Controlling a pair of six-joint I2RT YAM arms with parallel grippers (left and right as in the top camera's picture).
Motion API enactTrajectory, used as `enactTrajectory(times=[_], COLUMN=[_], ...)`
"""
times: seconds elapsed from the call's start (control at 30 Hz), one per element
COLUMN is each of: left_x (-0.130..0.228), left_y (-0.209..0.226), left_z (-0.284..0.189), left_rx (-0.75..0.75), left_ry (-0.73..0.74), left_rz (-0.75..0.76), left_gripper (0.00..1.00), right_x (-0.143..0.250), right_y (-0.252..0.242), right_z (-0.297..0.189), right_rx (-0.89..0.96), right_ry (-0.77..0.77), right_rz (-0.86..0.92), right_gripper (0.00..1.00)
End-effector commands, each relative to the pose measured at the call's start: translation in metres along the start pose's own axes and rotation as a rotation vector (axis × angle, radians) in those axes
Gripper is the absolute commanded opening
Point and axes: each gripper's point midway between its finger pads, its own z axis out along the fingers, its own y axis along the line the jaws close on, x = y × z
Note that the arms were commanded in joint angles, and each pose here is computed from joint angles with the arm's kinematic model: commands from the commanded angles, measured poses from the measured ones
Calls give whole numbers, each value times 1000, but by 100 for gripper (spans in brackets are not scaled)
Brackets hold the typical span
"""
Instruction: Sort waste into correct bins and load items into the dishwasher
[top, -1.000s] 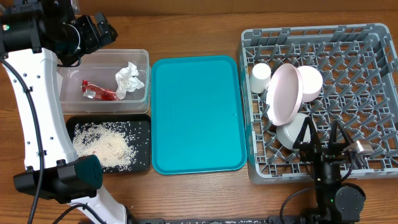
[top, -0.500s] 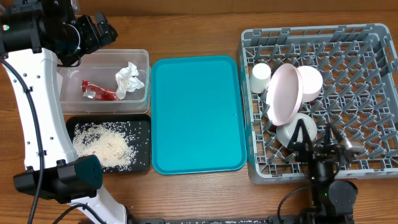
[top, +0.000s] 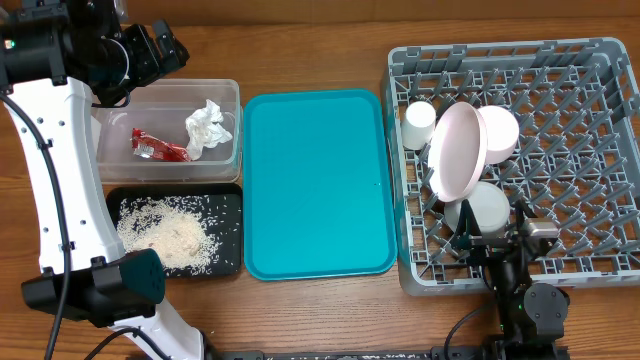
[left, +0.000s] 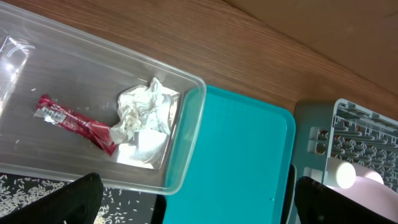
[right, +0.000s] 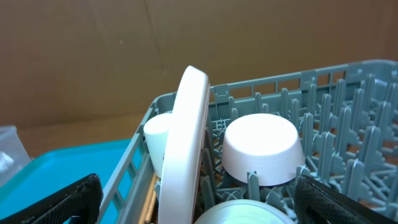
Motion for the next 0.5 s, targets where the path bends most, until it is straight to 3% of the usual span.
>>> enactTrajectory(times=[0.0, 0.47], left_x=[-1, -1], left_y=[-7, -7], left_z=[-3, -3], left_rx=[17, 17], left_ry=[-9, -9], left_rz=[5, 5], left_gripper=[100, 100], right_x=[2, 2], right_y=[5, 8], right_z=[0, 0], right_rx=[-24, -39], right_ry=[-4, -4], right_rz=[-107, -126], right_gripper=[100, 100])
